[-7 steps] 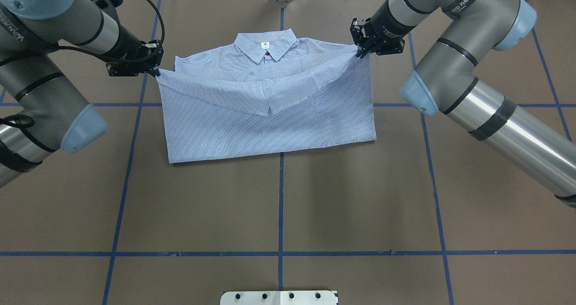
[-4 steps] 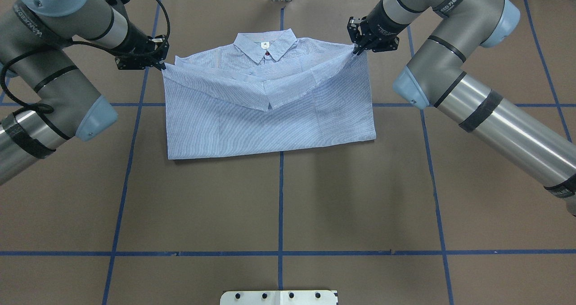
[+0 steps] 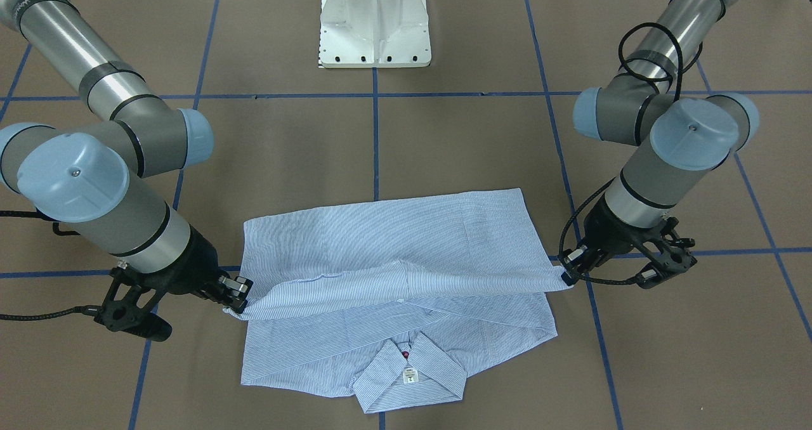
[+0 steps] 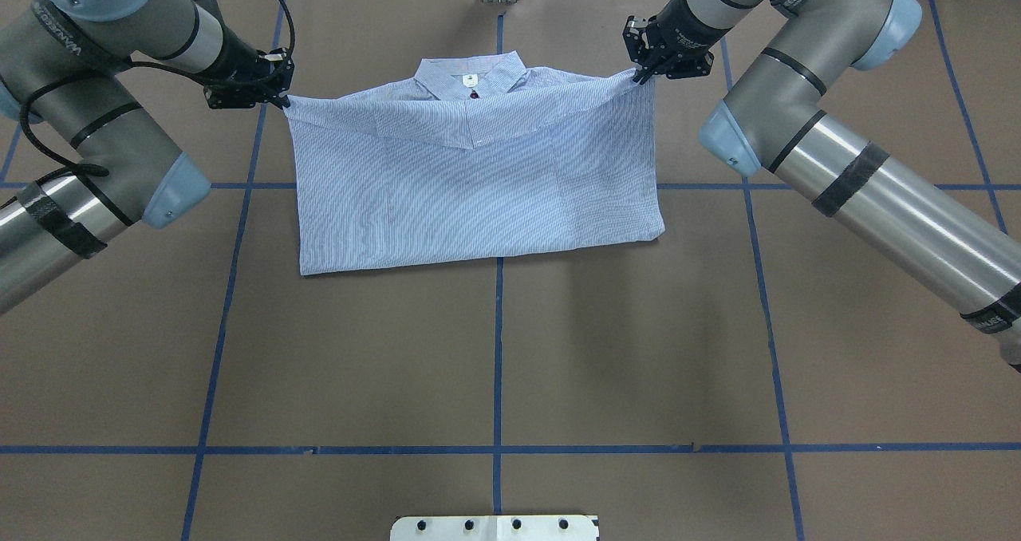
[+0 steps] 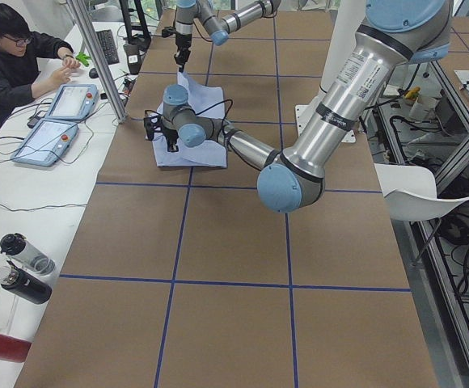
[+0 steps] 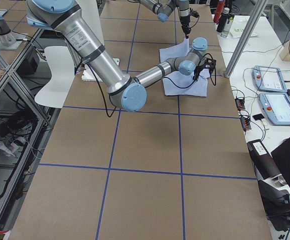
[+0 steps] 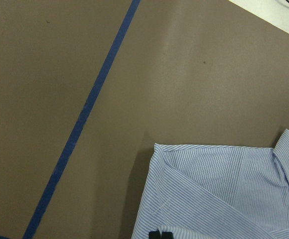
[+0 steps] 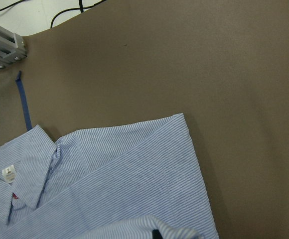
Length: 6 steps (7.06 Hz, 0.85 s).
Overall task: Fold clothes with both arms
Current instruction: 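Release the hem at the collar and raise both grippers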
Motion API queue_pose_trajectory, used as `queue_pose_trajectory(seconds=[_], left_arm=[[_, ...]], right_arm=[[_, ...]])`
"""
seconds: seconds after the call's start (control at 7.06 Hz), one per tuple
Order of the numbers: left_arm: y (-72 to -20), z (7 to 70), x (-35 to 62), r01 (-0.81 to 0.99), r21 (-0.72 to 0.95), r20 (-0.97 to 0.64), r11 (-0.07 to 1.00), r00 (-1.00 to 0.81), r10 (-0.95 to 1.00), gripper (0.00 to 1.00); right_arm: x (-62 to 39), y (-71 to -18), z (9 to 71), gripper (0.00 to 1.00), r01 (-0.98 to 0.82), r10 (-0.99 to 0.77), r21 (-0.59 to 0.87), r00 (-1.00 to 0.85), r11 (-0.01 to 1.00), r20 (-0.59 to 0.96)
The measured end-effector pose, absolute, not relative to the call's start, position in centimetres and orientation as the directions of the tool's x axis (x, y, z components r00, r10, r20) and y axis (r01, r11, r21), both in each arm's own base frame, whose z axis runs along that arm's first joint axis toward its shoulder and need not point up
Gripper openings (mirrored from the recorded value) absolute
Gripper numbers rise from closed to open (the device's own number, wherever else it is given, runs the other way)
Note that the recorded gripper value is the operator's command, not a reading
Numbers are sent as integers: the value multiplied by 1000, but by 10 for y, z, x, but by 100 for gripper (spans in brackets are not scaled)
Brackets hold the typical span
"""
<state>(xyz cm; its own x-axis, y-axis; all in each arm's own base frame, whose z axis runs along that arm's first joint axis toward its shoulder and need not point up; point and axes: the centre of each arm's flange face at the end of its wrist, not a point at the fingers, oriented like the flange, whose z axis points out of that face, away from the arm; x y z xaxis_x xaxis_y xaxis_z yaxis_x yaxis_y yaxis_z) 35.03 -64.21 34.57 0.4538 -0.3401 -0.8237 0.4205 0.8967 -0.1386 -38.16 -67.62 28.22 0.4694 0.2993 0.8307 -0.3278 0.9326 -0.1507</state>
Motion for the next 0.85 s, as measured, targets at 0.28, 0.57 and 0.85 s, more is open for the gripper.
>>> queue_pose_trajectory(seconds=[0.28, 0.57, 0.85], left_arm=[[-645, 347, 352, 421, -137, -826, 897, 451, -338, 0], [-644, 344, 352, 420, -135, -831, 897, 446, -334, 5], [-643, 340, 352, 419, -133, -835, 898, 440, -329, 99]], right_arm=[[-387, -681, 280, 0, -325, 300, -152, 474, 933, 828], [-395, -678, 279, 0, -315, 294, -151, 477, 937, 828], [-398, -674, 282, 99, -308, 284, -145, 475, 940, 833]])
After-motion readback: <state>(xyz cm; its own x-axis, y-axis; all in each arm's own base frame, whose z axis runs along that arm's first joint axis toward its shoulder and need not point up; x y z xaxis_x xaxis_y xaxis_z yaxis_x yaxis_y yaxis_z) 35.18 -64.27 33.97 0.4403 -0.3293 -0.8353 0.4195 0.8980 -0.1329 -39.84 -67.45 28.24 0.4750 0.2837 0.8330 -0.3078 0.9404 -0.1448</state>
